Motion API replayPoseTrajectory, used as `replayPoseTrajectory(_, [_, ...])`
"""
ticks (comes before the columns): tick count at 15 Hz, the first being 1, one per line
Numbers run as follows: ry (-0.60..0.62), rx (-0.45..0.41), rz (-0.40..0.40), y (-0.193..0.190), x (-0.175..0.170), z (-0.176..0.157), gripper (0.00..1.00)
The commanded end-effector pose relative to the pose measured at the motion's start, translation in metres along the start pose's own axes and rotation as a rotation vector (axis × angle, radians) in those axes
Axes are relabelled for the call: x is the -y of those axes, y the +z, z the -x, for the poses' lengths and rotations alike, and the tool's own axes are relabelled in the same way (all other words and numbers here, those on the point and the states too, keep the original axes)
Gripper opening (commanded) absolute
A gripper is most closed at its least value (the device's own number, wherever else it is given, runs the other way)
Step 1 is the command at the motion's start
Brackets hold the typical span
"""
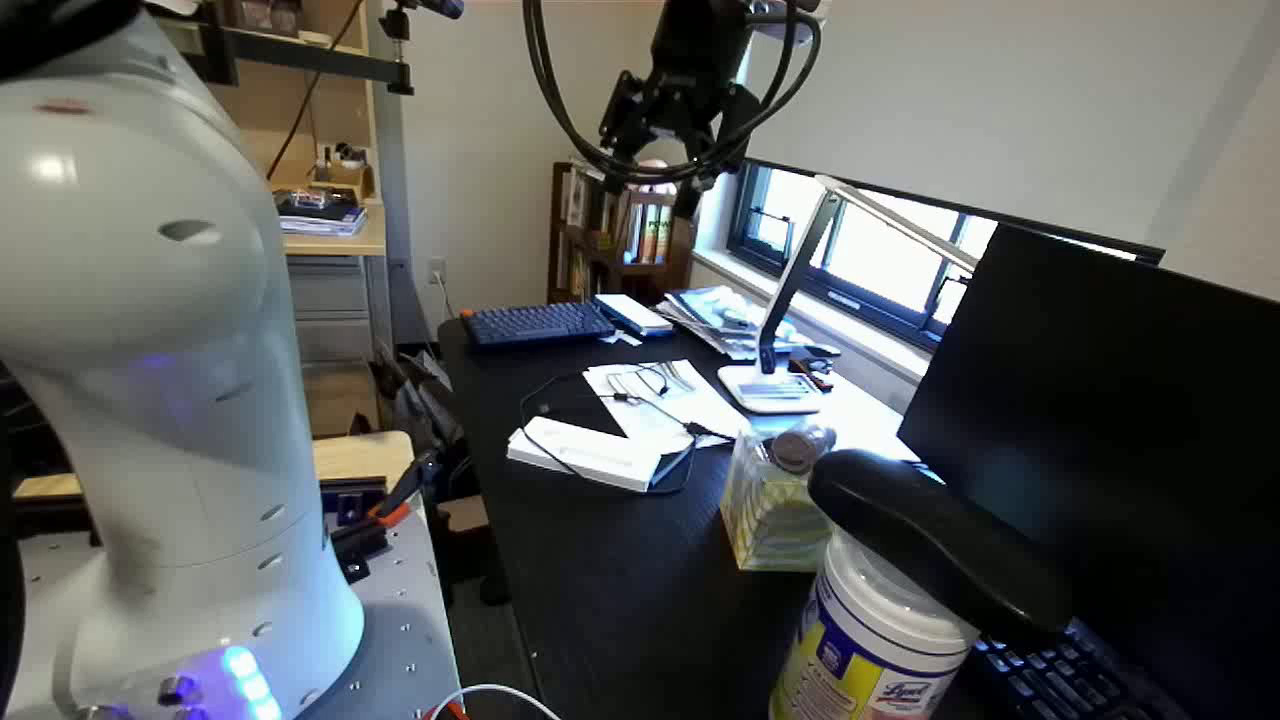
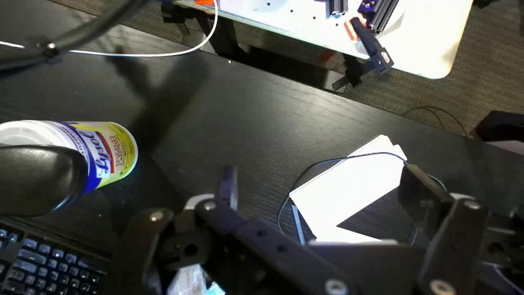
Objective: Get the item on top of the wipe box and place it on the black eyeglass case
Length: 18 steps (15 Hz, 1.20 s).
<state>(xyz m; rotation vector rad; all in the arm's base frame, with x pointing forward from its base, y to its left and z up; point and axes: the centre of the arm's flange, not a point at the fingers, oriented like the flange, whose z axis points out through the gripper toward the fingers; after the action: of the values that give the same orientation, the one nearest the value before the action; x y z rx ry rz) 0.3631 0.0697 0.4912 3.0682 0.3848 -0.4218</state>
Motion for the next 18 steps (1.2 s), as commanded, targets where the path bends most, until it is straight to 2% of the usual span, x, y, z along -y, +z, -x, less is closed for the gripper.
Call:
replayPoseTrajectory(1, [0.000,0.000,0.000,0.000,0.000,0.000,1.00])
replayPoseTrajectory(5, [0.000,0.000,0.000,0.000,0.000,0.000,1.00])
replayPoseTrajectory(7, [0.002,0.028,-0.019,0.001,-0.010,-0.015,1.00])
replayPoseTrajectory(11, [-0.003,0.047,-0.040,0.018,-0.054,-0.044,1.00])
replayPoseTrajectory(13, [-0.014,0.031,-0.036,0.030,-0.079,-0.062,1.00])
replayPoseTrajectory(18, [-0.051,-0.108,0.037,0.059,-0.116,-0.114,1.00])
